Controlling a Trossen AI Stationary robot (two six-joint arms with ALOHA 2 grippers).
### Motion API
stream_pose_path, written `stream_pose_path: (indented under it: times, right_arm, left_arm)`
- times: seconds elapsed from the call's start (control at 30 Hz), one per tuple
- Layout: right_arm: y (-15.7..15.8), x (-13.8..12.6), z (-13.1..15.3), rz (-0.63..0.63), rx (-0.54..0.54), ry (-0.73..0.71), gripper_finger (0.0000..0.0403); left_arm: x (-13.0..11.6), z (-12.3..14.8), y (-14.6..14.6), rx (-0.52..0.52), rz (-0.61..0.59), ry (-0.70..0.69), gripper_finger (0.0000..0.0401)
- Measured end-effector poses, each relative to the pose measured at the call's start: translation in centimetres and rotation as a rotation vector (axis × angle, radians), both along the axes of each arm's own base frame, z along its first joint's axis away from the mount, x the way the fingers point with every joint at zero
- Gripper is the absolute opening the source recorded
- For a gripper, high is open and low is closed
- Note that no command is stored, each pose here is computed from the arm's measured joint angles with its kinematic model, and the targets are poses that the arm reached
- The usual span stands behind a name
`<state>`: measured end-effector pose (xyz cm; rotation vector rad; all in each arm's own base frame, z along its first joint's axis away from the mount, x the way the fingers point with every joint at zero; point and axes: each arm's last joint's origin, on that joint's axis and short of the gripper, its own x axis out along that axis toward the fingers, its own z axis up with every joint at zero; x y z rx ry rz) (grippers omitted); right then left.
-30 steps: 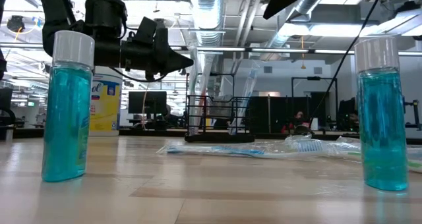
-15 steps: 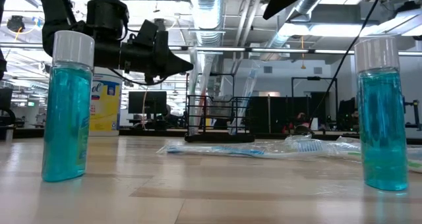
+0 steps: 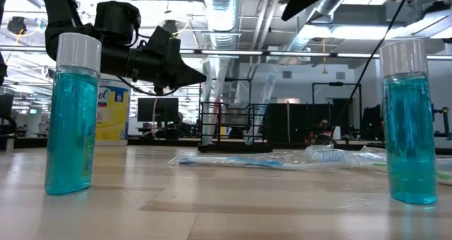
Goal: Pick & Place toothbrushing station
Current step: Put the green toothbrush into the black mesh organizer, then put the orange toothbrush into the black mesh organizer
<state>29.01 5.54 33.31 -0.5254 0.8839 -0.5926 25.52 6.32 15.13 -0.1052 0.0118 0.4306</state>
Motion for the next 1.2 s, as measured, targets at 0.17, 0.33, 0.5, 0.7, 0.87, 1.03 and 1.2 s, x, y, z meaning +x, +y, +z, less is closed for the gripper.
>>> stream_pose_path:
  times: [0.17, 0.33, 0.5, 0.7, 0.87, 1.03, 1.2]
  right_arm:
    - [0.0, 0.0, 0.0, 0.0, 0.0, 0.0, 0.0122]
    - [0.0, 0.0, 0.0, 0.0, 0.0, 0.001, 0.0122]
    - [0.0, 0.0, 0.0, 0.0, 0.0, 0.003, 0.0122]
    - [0.0, 0.0, 0.0, 0.0, 0.0, 0.003, 0.0122]
    - [0.0, -0.2, -0.2, 0.006, 0.01, 0.035, 0.0122]
    - [0.2, -0.3, -0.5, 0.075, 0.128, 0.088, 0.0122]
    - [0.4, -0.2, -0.8, 0.169, 0.276, 0.145, 0.0122]
  left_arm:
    - [0.0, 0.0, 0.0, -0.006, 0.0, -0.005, 0.0]
    - [0.0, 0.0, 0.0, -0.009, 0.005, -0.007, 0.0016]
    - [-0.1, 0.0, 0.2, -0.007, 0.017, -0.006, 0.0056]
    - [-0.1, 0.1, 0.2, -0.003, 0.018, -0.005, 0.01]
    - [-0.8, 0.3, 0.1, 0.0, 0.018, -0.014, 0.0111]
    - [-2.5, 0.6, -0.5, 0.001, 0.004, -0.032, 0.0108]
    - [-3.7, 1.5, -1.6, 0.003, -0.039, -0.081, 0.0106]
